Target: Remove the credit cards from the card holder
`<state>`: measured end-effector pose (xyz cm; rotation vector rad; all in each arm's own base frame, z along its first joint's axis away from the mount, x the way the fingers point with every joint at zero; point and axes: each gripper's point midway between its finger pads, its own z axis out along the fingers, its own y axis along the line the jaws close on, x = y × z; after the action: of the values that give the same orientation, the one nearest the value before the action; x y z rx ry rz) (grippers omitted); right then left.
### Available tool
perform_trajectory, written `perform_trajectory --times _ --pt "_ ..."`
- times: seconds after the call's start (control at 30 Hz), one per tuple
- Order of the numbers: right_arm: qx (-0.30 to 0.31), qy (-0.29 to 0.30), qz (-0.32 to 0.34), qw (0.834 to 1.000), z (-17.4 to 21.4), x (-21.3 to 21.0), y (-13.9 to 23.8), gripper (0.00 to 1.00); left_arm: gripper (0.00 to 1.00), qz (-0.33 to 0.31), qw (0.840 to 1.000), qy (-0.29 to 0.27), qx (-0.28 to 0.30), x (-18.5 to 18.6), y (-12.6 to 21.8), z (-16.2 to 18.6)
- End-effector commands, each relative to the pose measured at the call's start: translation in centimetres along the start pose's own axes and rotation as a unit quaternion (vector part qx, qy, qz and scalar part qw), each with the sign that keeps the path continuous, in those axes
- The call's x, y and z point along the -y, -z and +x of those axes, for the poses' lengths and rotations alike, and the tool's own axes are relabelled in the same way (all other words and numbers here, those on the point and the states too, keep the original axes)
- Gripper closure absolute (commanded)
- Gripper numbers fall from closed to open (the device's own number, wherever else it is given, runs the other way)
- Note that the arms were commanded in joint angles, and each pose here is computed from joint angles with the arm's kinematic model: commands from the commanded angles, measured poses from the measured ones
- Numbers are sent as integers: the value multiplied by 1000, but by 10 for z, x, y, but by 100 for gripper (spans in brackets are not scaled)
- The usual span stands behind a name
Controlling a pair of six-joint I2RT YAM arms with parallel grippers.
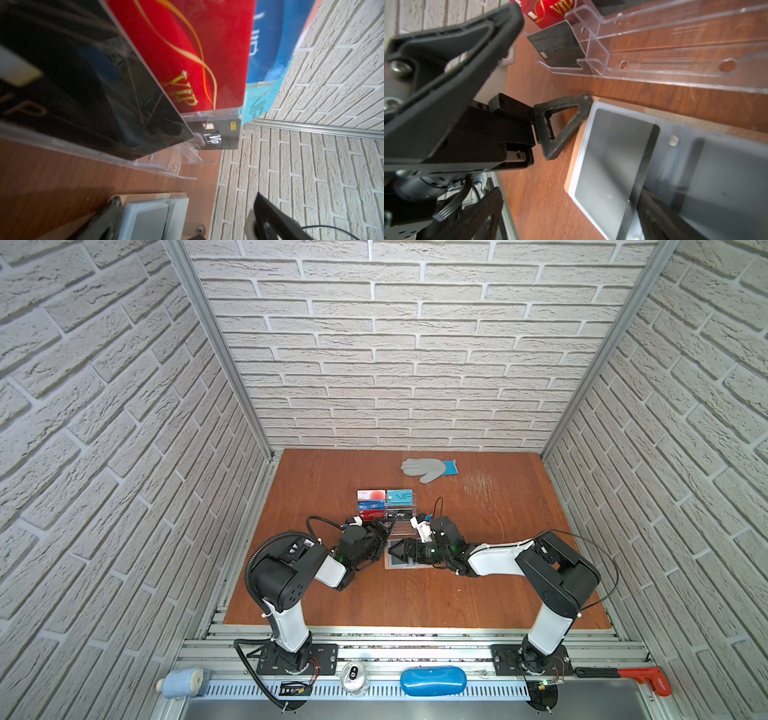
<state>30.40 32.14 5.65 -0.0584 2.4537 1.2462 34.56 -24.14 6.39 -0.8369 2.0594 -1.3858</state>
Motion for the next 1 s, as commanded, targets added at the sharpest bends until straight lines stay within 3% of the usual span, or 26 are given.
perform_trajectory --times 0.0,0.27,0.97 --pt "11 9 -45 999 -2 -17 -2 0 2 -19 1000 5 0 -19 2 0" --pt "32 13 -91 995 -7 -29 -1 0 2 -17 1000 4 1 -19 2 -1" --pt "16 -18 -105 994 0 -16 -23 6 2 -14 1000 5 2 -17 3 -2"
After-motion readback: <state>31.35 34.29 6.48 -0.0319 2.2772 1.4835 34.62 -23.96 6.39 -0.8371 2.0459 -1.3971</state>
